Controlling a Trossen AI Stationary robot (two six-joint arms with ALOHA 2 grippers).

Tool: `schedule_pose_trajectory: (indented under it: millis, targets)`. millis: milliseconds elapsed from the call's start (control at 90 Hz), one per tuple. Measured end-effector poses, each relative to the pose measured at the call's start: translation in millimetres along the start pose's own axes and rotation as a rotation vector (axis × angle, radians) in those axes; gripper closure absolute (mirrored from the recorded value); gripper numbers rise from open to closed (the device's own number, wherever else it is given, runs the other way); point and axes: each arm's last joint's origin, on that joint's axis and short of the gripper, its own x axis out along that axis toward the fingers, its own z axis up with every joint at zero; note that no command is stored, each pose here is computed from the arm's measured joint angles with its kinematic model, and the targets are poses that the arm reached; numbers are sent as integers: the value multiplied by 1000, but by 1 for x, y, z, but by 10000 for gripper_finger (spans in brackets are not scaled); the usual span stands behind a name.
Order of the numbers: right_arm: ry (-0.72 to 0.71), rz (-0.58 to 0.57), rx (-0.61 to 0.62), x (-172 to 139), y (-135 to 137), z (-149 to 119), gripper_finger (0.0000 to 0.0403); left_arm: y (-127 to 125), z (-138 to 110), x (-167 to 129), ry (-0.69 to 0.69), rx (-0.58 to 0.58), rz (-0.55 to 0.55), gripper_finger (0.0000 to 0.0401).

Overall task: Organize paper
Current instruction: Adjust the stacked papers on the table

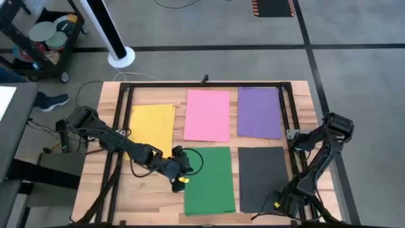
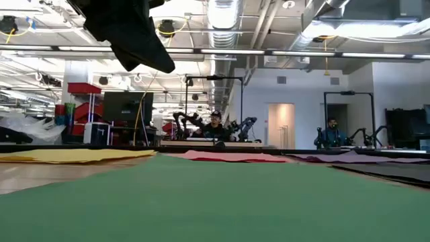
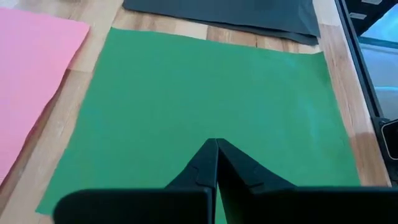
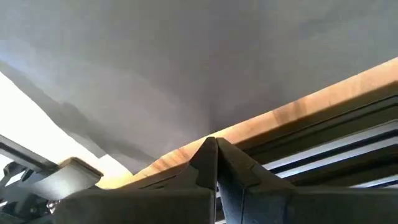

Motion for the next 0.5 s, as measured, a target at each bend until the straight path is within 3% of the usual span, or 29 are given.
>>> schedule_pose_trajectory:
  millis: [500]
  targets:
    - [-3,-20,-24,6,-1,3,403,0,0,0,2,0,3,401]
